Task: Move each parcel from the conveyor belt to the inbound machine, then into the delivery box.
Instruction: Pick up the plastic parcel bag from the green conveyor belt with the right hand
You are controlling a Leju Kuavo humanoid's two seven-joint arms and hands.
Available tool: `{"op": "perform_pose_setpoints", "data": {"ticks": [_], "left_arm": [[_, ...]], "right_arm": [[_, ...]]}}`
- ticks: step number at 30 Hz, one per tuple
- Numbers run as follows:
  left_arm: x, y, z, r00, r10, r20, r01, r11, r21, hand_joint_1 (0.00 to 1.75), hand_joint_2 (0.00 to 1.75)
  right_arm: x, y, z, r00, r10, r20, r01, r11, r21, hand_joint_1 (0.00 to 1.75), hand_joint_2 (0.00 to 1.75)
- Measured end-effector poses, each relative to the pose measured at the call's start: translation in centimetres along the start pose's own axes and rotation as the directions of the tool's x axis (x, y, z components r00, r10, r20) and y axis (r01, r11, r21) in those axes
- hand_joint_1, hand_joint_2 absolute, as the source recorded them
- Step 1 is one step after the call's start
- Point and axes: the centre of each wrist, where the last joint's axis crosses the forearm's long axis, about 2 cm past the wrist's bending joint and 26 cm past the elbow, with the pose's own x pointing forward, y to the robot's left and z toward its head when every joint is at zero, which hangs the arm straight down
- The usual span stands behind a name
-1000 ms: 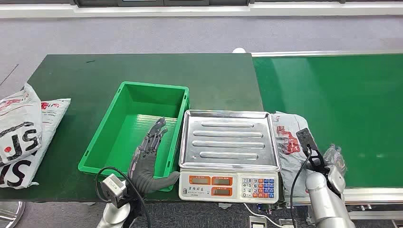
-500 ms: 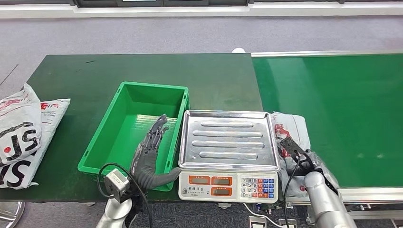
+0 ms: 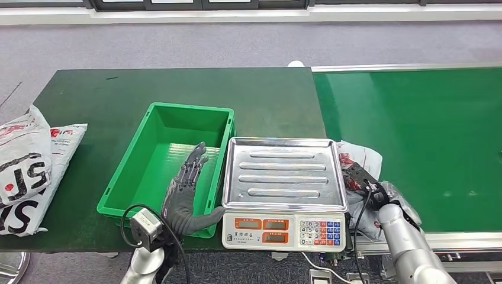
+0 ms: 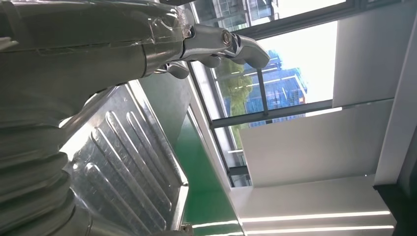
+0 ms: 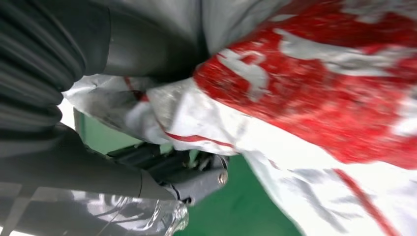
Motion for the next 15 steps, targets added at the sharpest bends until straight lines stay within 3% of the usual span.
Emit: {"op": "perform_pose_setpoints", "data": {"ticks": [8, 10, 13, 15], "left_arm": [[0.6, 0.2, 1.1, 1.000, -0.004, 0.009, 0.004, 0.999, 0.032, 0.00, 1.75], [0.7, 0.2, 1.3, 1.000, -0.004, 0.013, 0.003, 0.999, 0.038, 0.00, 1.75], [0.8, 0.1, 1.8, 1.000, -0.001, 0.023, 0.000, 0.999, 0.042, 0.00, 1.75], [0.8, 0.1, 1.9, 1.000, 0.001, 0.031, -0.003, 0.999, 0.038, 0.00, 1.75]], "right_arm": [[1.2, -1.2, 0.0, 0.992, -0.018, 0.124, 0.033, 0.993, -0.118, 1.75, 1.75], [1.5, -1.5, 0.2, 0.986, -0.047, 0.162, 0.078, 0.977, -0.196, 1.75, 1.75], [2.1, -2.6, 1.0, 0.961, -0.105, 0.257, 0.201, 0.903, -0.381, 1.75, 1.75], [2.6, -3.6, 2.1, 0.924, -0.131, 0.359, 0.311, 0.803, -0.508, 1.75, 1.75]]}}
